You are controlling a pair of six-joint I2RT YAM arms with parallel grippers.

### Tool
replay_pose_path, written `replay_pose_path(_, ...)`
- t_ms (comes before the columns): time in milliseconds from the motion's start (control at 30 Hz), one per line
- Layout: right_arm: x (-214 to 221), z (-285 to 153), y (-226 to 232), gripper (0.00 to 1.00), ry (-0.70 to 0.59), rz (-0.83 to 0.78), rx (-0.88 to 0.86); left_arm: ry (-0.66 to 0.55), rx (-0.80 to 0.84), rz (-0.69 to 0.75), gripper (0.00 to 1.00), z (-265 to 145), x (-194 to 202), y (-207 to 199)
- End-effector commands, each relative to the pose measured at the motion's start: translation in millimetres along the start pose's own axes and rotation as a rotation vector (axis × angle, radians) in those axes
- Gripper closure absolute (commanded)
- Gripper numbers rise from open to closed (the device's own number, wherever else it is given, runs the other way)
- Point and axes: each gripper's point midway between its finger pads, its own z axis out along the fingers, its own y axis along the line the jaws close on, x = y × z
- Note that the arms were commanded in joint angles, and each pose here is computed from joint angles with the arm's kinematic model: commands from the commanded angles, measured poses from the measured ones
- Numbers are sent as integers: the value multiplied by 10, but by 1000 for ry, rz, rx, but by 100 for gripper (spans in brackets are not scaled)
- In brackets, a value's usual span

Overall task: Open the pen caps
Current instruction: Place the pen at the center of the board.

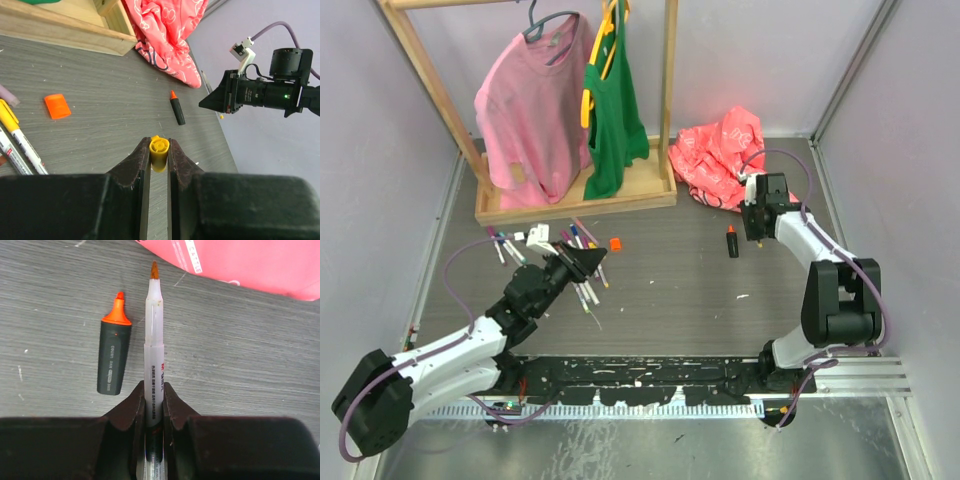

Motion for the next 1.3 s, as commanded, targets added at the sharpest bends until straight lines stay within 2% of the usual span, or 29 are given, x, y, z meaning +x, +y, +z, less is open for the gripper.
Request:
replay_pose_path(0,-171,60,-181,90,-27,79,85,-20,47,-21,100,-1,-54,-103)
replay_pose_path(433,192,396,15,82,160,147,-81,-19,45,-40,100,-10,-26,-74)
replay_pose_path(867,294,460,88,74,215,172,-159,-18,40,-45,100,-10,-10,-52)
replay_pose_path(1267,300,440,127,72,222,178,-194,-15,39,-48,100,-10,-3,-47)
